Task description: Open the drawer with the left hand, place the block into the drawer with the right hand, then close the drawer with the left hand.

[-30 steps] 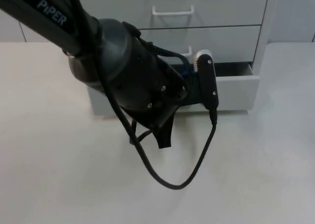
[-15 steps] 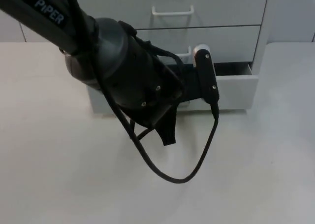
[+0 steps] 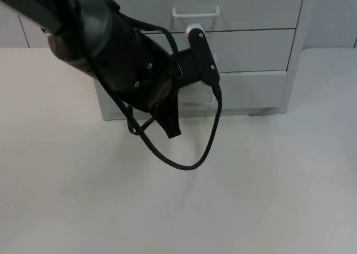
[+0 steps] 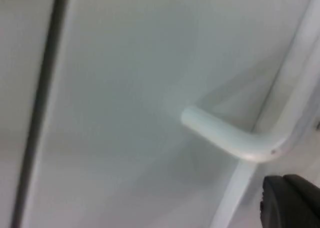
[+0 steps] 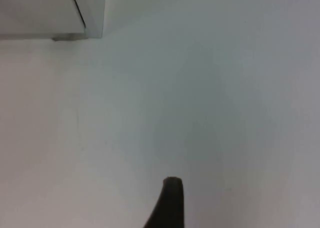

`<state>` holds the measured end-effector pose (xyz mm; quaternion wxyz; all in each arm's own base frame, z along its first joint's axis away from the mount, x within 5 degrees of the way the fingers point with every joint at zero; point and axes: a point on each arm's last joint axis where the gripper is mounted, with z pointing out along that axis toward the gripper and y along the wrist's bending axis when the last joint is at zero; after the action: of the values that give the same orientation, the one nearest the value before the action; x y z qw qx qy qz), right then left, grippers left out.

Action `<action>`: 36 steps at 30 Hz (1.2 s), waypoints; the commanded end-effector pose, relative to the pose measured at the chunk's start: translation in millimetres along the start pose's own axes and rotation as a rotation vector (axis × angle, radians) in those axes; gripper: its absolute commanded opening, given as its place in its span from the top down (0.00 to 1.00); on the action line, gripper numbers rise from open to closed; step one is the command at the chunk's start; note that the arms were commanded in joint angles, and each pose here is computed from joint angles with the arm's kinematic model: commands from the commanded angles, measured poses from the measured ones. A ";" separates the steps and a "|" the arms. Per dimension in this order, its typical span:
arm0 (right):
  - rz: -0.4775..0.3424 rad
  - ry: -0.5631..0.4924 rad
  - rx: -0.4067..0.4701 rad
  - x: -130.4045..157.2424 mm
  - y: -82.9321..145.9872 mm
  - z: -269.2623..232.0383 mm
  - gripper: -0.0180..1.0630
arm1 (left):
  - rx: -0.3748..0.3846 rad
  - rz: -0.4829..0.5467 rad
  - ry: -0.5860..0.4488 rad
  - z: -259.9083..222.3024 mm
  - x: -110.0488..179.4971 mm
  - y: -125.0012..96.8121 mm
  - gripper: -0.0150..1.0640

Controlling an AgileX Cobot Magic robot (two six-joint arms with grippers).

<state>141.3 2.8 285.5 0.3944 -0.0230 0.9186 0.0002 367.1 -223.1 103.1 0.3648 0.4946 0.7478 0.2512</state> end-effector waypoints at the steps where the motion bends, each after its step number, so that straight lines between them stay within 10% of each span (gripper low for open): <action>1: 0.013 -0.020 0.001 -1.1 -0.5 -0.9 0.31 | -0.043 -0.002 0.041 -5.5 -1.3 0.0 0.99; 15: -0.002 -0.023 0.012 -1.4 -1.5 -0.9 0.31 | 0.163 0.052 0.097 -117.0 -9.4 -50.0 0.99; 24: -0.002 -0.020 0.012 -1.1 -1.5 -0.9 0.31 | 0.505 -0.081 0.052 -196.6 -9.1 -31.6 0.99; 36: 0.002 -0.014 0.009 -0.5 -1.2 -0.9 0.31 | 0.476 -0.186 -0.029 -229.6 2.9 7.8 0.99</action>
<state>141.8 2.6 286.0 0.3980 -0.0219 0.9171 -0.0010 190.3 -223.7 244.2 0.2682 0.5042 0.8203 0.0313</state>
